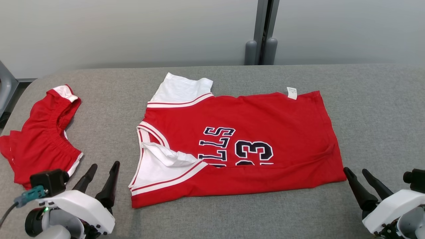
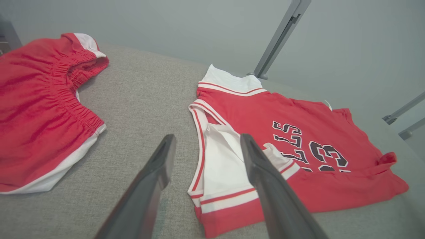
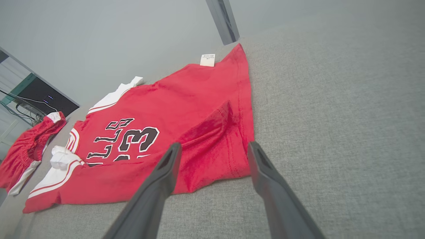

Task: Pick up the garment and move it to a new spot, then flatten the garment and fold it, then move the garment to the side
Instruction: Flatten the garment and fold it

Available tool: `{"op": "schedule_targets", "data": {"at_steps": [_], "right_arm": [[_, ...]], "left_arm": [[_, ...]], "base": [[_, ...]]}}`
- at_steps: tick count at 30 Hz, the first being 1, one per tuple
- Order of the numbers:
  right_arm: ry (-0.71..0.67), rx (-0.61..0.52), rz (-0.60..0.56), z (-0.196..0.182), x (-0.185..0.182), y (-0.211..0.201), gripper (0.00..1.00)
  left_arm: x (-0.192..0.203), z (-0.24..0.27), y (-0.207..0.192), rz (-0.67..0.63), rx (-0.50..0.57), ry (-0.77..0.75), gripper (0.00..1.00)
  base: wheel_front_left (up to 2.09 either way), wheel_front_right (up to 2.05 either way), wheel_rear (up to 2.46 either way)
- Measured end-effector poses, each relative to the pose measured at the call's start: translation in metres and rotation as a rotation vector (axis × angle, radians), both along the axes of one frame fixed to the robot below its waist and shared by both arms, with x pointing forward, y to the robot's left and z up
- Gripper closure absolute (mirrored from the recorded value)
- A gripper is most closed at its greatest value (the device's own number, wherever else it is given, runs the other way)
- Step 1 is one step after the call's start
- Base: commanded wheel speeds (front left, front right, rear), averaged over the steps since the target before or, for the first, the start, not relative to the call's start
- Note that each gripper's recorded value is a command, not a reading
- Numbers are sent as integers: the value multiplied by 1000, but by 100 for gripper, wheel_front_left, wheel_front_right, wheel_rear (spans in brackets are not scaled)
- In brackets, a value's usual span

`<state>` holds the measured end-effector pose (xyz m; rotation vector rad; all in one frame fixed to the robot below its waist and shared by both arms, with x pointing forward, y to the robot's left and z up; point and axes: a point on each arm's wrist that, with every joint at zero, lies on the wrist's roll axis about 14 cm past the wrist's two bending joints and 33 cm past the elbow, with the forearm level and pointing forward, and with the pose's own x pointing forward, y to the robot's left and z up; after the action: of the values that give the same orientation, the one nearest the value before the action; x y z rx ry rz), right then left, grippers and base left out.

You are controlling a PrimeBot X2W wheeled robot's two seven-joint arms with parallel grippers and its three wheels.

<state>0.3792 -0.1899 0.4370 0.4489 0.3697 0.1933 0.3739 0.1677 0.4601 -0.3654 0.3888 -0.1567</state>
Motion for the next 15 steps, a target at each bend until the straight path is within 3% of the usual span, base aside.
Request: {"op": "schedule_targets", "data": {"at_steps": [15], "right_arm": [[79,11,-74,-29,13,2,0]], "left_arm": [[-18,-50,-6,41,93,60,0]], "base": [[0,0,0]]}}
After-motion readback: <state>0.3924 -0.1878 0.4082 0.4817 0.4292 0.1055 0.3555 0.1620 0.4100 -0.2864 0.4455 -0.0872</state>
